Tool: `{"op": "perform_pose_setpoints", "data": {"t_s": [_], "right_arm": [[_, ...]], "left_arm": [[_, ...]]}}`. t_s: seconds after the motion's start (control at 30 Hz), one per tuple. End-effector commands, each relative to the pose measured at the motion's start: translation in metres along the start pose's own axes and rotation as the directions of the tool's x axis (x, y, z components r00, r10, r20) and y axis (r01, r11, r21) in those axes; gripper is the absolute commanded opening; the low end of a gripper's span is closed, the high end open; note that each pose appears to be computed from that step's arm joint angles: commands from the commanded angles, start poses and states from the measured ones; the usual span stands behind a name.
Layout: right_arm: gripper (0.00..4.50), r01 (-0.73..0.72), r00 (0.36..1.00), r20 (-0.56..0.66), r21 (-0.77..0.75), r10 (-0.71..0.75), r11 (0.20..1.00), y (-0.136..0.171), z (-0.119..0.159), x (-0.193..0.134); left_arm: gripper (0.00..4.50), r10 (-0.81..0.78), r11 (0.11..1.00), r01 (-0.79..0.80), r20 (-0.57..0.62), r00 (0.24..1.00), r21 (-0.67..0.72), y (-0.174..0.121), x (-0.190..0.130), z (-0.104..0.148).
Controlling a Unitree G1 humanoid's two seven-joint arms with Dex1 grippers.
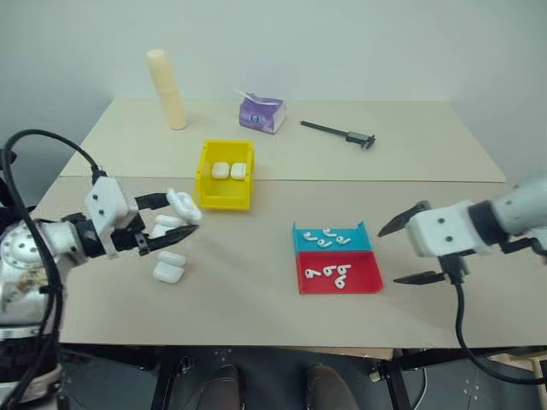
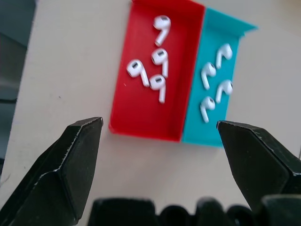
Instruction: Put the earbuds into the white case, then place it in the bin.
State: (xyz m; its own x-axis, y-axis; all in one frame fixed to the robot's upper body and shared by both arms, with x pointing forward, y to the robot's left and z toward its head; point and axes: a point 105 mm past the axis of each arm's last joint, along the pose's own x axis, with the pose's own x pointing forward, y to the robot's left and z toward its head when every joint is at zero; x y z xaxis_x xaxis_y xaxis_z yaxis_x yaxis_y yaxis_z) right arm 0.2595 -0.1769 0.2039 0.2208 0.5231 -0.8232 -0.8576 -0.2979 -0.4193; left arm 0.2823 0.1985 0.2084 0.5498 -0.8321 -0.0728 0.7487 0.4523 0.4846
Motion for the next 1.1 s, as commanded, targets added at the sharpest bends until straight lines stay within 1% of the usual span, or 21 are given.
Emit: {"op": "perform_pose_setpoints", "data": {"t_s": [0.03,0.13,0.17,0.27,0.33,0.4,0.47,0.5,0.6,0.67,0.73,0.87,1.1], "right_arm": [[4.5,-0.075,0.997,-0.035,-0.082,0.073,0.994,-0.001,0.011,0.0],[3.88,-0.162,0.986,-0.059,-0.175,0.154,0.971,0.001,0.017,0.006],[3.57,-0.184,0.982,-0.068,-0.2,0.174,0.962,0.002,0.018,0.008],[2.54,-0.198,0.979,-0.083,-0.213,0.184,0.957,-0.007,0.022,0.023],[2.54,-0.223,0.972,-0.129,-0.25,0.196,0.942,-0.011,0.019,0.035],[2.54,-0.24,0.968,-0.138,-0.261,0.21,0.935,-0.014,0.02,0.044],[2.54,-0.25,0.966,-0.137,-0.268,0.22,0.93,-0.016,0.022,0.053],[2.54,-0.265,0.962,-0.148,-0.286,0.231,0.921,-0.015,0.022,0.057],[1.96,-0.3,0.952,-0.166,-0.334,0.257,0.894,-0.01,0.023,0.064],[1.96,-0.302,0.951,-0.167,-0.343,0.259,0.889,-0.01,0.025,0.07],[1.96,-0.311,0.947,-0.203,-0.363,0.251,0.878,-0.009,0.021,0.076],[1.96,-0.328,0.939,-0.233,-0.383,0.253,0.863,-0.006,0.017,0.083],[1.96,-0.359,0.926,-0.266,-0.4,0.268,0.843,-0.004,0.011,0.099]], "left_arm": [[2.75,-0.027,0.993,0.005,0.181,0.983,0.117,-0.009,0.007,0.016],[2.75,-0.108,0.992,0.091,0.227,0.968,0.085,-0.027,0.016,0.011],[2.75,-0.121,0.991,0.104,0.245,0.962,0.078,-0.031,0.018,0.01],[2.75,-0.126,0.991,0.13,0.288,0.949,0.006,-0.041,0.024,0.003],[2.75,-0.141,0.987,0.159,0.299,0.944,-0.035,-0.048,0.026,-0.003],[2.75,-0.154,0.982,0.18,0.324,0.933,-0.051,-0.054,0.026,-0.006],[2.75,-0.157,0.981,0.185,0.318,0.935,-0.061,-0.059,0.029,-0.01],[2.75,-0.174,0.978,0.2,0.294,0.94,-0.062,-0.063,0.03,-0.014],[2.75,-0.2,0.974,0.221,0.261,0.944,-0.053,-0.072,0.03,-0.023],[2.75,-0.192,0.975,0.214,0.259,0.946,-0.058,-0.073,0.03,-0.024],[2.75,-0.178,0.978,0.199,0.267,0.947,-0.053,-0.073,0.032,-0.022],[2.75,-0.155,0.982,0.18,0.281,0.947,-0.064,-0.072,0.035,-0.018],[2.75,-0.162,0.981,0.183,0.261,0.952,-0.059,-0.072,0.037,-0.018]]}}
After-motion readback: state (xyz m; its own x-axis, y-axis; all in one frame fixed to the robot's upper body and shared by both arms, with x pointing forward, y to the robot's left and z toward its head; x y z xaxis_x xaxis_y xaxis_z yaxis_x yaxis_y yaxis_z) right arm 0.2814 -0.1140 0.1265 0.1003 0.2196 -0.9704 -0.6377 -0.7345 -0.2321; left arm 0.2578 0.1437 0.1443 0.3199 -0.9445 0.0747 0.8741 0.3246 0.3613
